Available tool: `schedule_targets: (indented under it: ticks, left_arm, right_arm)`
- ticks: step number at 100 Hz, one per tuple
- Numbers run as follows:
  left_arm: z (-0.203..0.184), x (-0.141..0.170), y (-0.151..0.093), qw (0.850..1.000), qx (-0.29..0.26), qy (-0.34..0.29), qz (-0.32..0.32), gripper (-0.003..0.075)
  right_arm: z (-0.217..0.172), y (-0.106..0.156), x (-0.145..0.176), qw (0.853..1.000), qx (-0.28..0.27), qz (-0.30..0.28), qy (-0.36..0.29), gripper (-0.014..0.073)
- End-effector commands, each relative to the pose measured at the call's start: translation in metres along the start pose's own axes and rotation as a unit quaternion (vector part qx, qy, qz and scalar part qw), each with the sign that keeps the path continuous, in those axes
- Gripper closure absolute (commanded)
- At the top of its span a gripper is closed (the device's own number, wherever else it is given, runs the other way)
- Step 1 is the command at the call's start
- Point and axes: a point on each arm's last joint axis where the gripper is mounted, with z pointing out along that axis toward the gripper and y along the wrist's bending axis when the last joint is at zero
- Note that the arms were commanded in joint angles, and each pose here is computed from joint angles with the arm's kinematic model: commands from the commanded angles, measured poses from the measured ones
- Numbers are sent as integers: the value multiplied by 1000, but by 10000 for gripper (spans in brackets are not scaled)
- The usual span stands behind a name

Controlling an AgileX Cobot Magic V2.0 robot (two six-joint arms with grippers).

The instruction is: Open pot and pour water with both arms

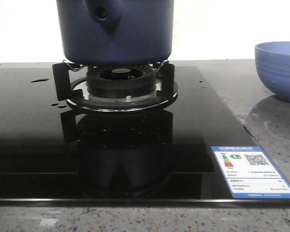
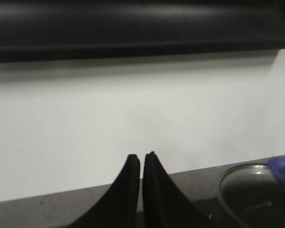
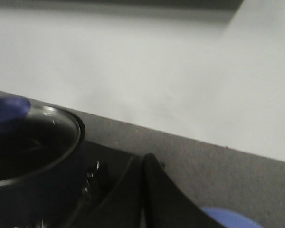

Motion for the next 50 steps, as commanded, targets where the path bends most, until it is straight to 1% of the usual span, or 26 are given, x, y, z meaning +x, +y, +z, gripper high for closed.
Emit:
schedule_targets:
  ticks: [1,12,21,33,50]
  left_arm:
    - [-27,11,2,998,-50,-32,-9,739]
    - [-49,43,-5,998,-49,-26,-29,739]
    - [-65,59,-10,997,-47,-36,-40,739]
    - [-78,75,-14,996,-44,-45,-59,739]
    - [-83,79,-16,995,-40,-53,-75,739]
  right_arm:
    - [-22,1,21,999,42,5,-31,641]
    - [-45,7,62,998,53,18,-29,641]
    - [-60,9,82,996,65,30,-44,641]
    - [-72,11,94,995,73,29,-63,641]
    - [-76,13,98,995,69,28,-68,641]
